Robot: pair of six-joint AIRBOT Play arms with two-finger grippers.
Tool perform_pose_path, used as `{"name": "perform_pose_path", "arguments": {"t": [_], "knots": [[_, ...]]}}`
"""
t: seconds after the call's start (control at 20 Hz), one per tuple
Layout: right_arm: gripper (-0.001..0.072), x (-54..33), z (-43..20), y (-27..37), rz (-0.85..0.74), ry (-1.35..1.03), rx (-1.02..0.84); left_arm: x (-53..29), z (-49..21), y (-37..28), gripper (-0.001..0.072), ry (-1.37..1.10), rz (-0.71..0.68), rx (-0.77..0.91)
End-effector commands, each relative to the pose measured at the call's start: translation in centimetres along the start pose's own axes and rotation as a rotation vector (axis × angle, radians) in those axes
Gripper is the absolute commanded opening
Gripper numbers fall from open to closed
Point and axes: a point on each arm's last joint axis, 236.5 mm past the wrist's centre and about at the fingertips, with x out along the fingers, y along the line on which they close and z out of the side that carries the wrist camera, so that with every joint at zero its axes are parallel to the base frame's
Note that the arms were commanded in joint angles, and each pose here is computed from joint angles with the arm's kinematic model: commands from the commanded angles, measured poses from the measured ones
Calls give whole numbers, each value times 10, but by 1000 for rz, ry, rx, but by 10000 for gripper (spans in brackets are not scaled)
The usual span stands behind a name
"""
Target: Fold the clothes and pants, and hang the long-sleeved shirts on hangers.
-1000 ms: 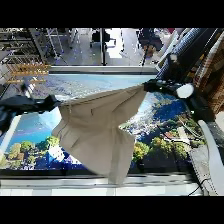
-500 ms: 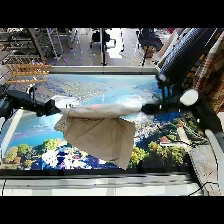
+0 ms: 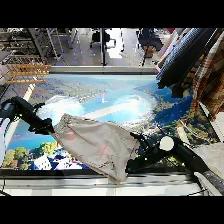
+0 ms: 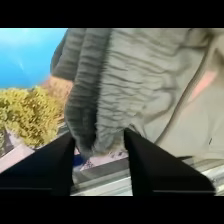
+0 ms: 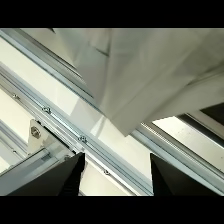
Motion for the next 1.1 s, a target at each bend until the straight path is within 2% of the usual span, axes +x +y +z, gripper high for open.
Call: {"name": "perform_pose_path", "arguments": {"t": [0.0,0.05,0.1,0.3,0.5,0.65,0.7,0.75,0.8,0.85,0.9,0.95,1.05], "knots": [[488,-2,5,-19,-24,-62,45,5,-9,5,387,49,10,-6],[493,-10,9,-31,-24,-95,101,1,-12,8,387,54,8,-12],[530,-16,14,-45,-21,-133,178,-6,-13,10,387,52,5,-19],[530,-5,33,-85,50,-290,450,-46,0,-5,387,-75,-48,-53],[530,36,49,-82,100,-282,440,-81,23,-68,383,-250,-221,13],[517,67,79,-71,167,-317,434,-75,19,-96,374,-237,-216,100],[463,72,92,-65,187,-329,398,-70,17,-108,360,-224,-213,144],[321,71,107,-60,190,-350,342,-64,16,-120,243,-214,-210,188],[76,63,124,-62,166,-383,298,-57,14,-132,99,-204,-204,230],[13,49,138,-72,117,-424,271,-50,13,-142,68,-194,-193,257],[12,31,146,-90,42,-454,278,-39,11,-150,63,-181,-175,282],[11,8,147,-117,-75,-466,283,-25,8,-158,17,-167,-164,320],[11,-51,130,-180,-362,-458,298,7,1,-170,16,-137,-160,347]]}}
